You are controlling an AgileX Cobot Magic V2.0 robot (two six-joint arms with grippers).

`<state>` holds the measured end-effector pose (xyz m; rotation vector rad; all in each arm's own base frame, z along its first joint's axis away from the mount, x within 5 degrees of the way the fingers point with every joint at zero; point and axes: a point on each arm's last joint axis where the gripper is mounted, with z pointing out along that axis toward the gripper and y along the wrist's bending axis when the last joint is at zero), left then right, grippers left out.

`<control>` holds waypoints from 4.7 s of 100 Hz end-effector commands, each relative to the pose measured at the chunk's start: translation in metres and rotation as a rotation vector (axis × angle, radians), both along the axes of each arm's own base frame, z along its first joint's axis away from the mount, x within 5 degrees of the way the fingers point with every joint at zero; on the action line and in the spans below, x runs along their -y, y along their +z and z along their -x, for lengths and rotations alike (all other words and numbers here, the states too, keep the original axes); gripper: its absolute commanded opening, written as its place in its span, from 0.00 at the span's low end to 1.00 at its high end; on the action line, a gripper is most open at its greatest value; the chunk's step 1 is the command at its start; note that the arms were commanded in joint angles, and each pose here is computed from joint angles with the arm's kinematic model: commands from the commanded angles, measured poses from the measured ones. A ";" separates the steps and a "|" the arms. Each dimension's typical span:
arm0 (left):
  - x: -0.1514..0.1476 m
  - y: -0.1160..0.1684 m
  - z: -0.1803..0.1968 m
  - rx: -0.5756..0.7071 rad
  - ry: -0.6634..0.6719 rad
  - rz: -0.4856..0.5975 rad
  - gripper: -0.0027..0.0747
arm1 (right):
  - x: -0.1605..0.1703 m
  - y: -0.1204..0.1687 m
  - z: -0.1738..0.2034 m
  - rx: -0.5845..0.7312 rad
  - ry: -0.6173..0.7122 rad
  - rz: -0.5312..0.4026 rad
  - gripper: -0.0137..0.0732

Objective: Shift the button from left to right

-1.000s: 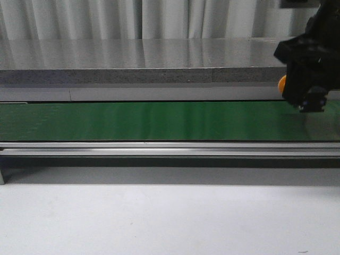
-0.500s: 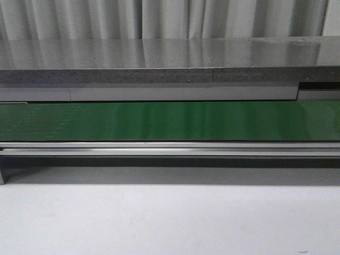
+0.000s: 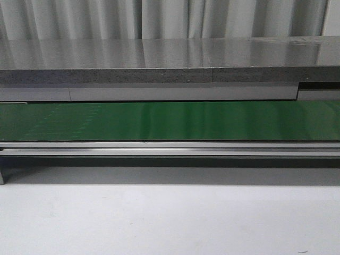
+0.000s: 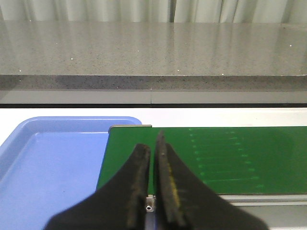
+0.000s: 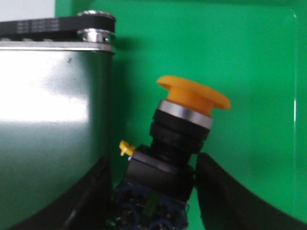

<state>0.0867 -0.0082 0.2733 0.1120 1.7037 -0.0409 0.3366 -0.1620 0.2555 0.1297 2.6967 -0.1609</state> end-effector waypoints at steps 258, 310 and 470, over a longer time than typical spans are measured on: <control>-0.001 0.017 -0.001 0.102 0.009 0.022 0.04 | -0.161 0.074 0.187 1.051 0.221 0.088 0.70; -0.001 0.017 -0.001 0.102 0.009 0.022 0.04 | -0.163 0.046 0.262 1.209 0.233 0.098 0.62; -0.001 0.017 -0.001 0.102 0.009 0.022 0.04 | -0.166 0.040 0.270 1.212 0.268 0.061 0.08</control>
